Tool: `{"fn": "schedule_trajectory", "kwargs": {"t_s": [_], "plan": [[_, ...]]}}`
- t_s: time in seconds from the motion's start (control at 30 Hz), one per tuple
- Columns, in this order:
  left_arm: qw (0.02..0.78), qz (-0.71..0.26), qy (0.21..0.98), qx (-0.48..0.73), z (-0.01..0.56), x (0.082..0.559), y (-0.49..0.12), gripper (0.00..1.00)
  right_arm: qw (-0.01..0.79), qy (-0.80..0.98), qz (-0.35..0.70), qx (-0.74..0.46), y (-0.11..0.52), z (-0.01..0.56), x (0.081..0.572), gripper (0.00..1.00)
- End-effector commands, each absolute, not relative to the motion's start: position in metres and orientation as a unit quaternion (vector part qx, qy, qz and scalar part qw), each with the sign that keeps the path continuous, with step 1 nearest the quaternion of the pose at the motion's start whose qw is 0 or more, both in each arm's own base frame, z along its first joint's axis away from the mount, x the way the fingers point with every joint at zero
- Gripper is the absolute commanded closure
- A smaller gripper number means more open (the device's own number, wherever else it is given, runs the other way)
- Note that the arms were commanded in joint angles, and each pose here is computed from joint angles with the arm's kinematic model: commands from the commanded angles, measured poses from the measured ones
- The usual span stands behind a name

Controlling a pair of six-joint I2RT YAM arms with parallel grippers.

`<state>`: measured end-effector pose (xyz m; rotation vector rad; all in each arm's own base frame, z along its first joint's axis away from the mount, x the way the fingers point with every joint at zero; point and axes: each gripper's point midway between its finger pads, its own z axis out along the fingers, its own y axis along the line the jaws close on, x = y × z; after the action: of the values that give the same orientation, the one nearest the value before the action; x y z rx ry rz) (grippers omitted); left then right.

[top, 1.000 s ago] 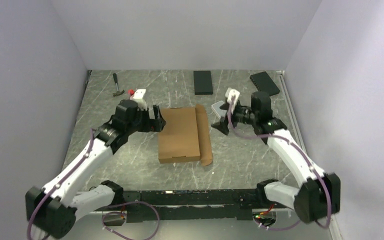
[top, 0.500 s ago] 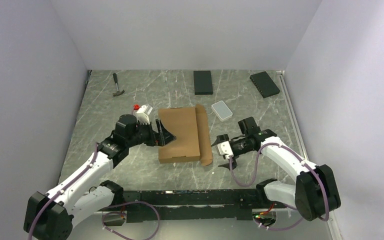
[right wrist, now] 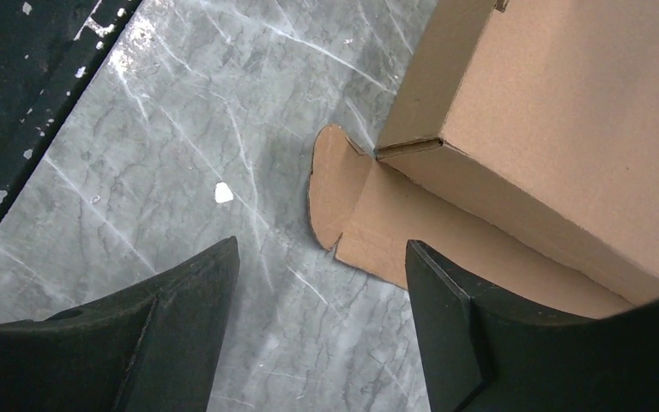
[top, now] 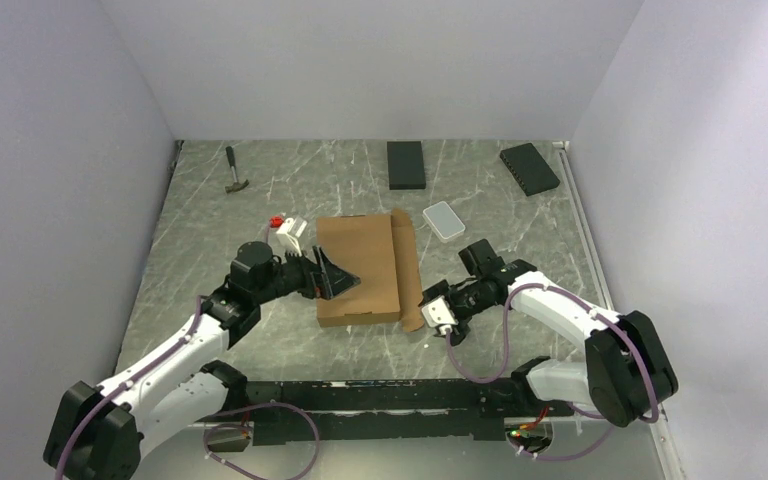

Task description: Fold the paper box

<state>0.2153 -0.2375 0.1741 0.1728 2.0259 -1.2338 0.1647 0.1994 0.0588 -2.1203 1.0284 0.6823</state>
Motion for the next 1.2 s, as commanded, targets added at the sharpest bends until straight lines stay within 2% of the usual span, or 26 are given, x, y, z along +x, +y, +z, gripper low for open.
{"fn": "schedule_trajectory", "kwargs": {"t_s": [0.0,0.6,1.17], "plan": [[0.398,-0.509,0.760,0.077,0.197,0.211,-0.240,0.00,0.341,0.374,0.257,-0.823,0.204,0.057,0.165,0.28],[0.394,-0.483,0.780,0.048,0.180,0.207,-0.227,0.01,0.315,0.382,0.249,-0.832,0.210,0.047,0.164,0.44],[0.384,-0.474,0.792,0.040,0.165,0.207,-0.225,0.01,0.286,0.391,0.212,-0.849,0.227,0.027,0.166,0.71]]}}
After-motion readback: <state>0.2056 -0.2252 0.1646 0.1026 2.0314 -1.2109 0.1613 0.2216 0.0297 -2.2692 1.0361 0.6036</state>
